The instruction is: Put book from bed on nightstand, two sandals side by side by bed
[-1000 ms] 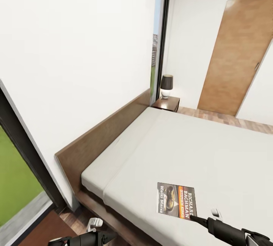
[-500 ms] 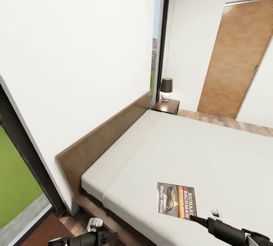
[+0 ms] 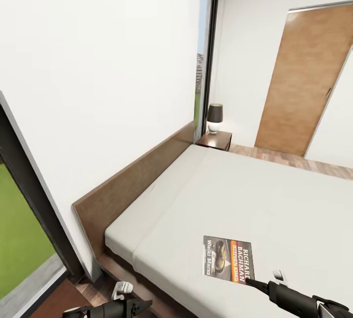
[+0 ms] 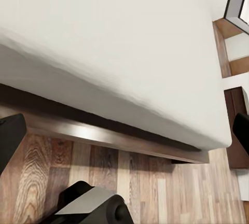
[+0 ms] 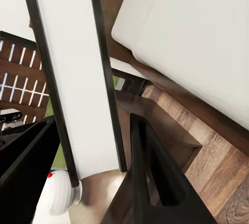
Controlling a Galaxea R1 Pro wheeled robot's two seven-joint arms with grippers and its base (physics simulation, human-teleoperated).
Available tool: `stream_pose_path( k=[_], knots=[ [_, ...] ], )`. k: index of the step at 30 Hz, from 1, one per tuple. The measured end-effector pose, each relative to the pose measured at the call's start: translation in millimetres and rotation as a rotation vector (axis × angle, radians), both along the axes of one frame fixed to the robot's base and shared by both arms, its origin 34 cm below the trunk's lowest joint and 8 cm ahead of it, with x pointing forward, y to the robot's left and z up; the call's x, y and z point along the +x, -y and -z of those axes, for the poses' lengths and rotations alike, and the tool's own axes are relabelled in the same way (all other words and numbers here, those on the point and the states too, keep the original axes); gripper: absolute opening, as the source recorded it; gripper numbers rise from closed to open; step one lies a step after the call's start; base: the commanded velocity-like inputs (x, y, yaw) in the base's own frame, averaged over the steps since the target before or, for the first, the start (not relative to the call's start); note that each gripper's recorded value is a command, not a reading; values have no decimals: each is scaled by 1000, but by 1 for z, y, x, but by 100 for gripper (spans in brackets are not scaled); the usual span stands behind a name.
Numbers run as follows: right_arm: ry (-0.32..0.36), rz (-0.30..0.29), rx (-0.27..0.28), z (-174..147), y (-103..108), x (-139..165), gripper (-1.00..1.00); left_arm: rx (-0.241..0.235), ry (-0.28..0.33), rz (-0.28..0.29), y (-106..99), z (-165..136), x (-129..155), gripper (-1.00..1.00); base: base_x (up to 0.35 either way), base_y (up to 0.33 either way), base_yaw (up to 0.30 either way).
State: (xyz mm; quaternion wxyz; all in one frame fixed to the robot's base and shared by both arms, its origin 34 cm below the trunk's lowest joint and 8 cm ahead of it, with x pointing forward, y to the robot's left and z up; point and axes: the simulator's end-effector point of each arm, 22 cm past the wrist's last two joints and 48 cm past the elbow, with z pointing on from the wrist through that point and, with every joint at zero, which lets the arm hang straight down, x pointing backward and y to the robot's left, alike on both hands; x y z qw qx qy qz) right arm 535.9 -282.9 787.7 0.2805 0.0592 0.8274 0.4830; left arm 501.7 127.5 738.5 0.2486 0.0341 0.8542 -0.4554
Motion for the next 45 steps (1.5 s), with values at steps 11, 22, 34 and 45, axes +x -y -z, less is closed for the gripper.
stream_pose_path(
  k=[11, 22, 34, 45],
  knots=[
    [2, -2, 2, -1, -1, 0, -100, 0, 1, 0, 0, 0, 0, 100, 0, 0, 75],
    [1, -3, -1, 0, 0, 0, -100, 0, 1, 0, 0, 0, 0, 100, 0, 0, 285],
    [-2, -3, -4, 1, 0, 0, -100, 0, 1, 0, 0, 0, 0, 100, 0, 0, 292],
    [-1, -3, -3, 1, 0, 0, -100, 0, 1, 0, 0, 0, 0, 100, 0, 0, 292]
  ],
)
